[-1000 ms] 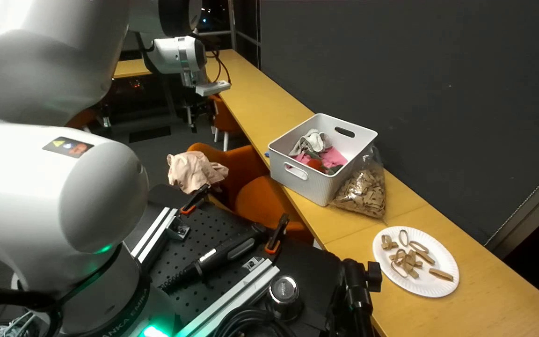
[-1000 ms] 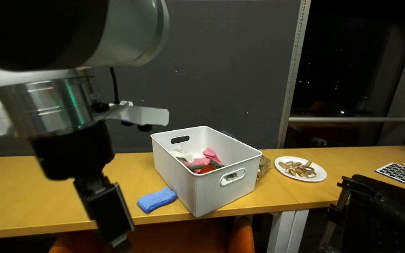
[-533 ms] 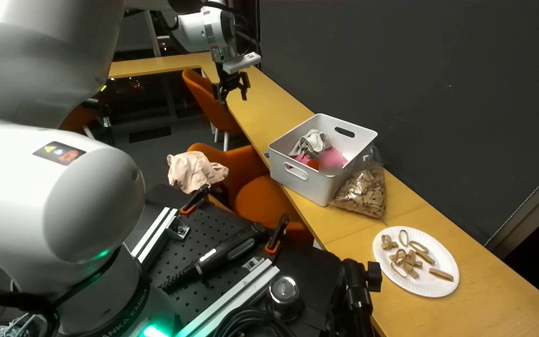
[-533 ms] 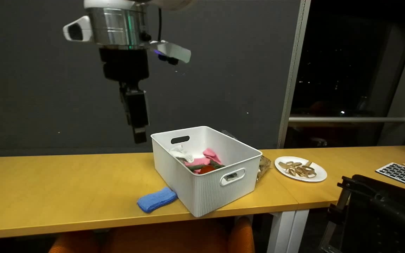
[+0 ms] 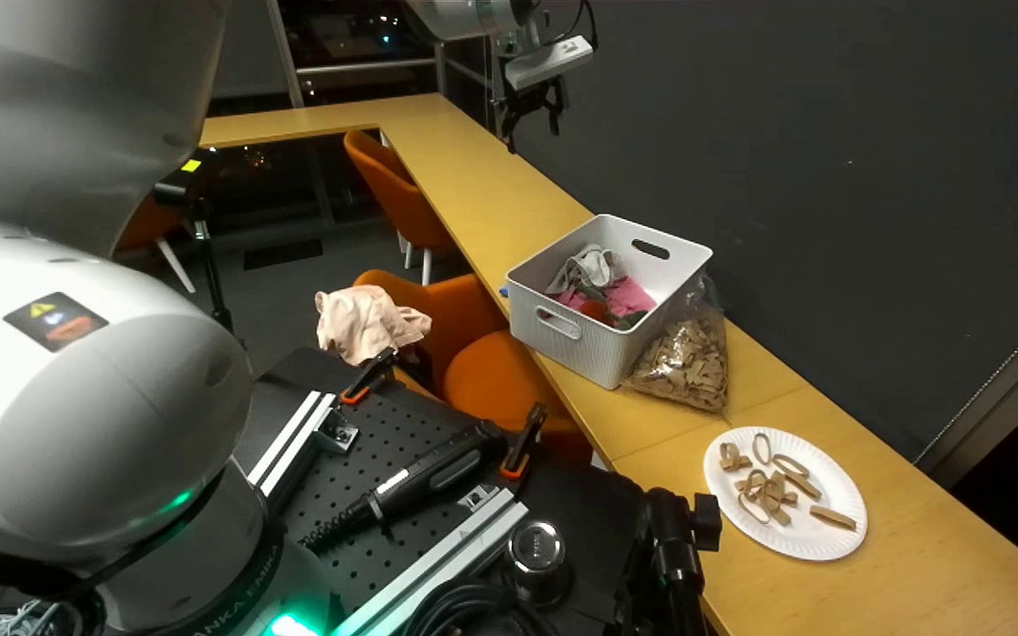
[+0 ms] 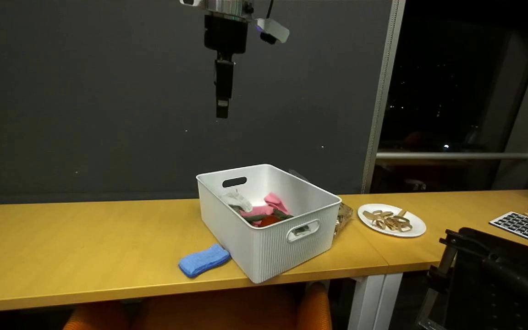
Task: Remove the blue shirt and peach shirt from the white storage container and put them on the backrest of the chair on the right.
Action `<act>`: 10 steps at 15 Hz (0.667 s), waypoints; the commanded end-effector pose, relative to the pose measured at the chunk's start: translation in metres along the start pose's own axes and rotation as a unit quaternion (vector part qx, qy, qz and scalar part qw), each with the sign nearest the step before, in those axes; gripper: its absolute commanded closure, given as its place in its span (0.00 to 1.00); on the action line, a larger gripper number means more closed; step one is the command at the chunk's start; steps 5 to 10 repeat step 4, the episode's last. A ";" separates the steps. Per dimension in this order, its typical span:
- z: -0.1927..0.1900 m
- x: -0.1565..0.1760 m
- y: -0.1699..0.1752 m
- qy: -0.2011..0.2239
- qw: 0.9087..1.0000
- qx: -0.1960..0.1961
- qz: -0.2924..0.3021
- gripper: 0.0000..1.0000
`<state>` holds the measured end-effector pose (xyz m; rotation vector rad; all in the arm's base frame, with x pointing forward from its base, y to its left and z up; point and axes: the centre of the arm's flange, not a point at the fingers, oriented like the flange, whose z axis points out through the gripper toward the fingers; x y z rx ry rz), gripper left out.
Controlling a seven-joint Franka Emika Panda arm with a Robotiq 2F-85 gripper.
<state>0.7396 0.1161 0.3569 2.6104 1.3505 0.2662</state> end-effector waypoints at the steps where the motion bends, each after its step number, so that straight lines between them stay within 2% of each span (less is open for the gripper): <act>1: -0.003 -0.035 0.009 0.014 0.999 -0.004 0.045 0.00; 4: 0.002 -0.050 0.014 0.017 0.998 -0.004 0.065 0.00; 10: 0.002 -0.050 0.014 0.017 0.998 -0.004 0.065 0.00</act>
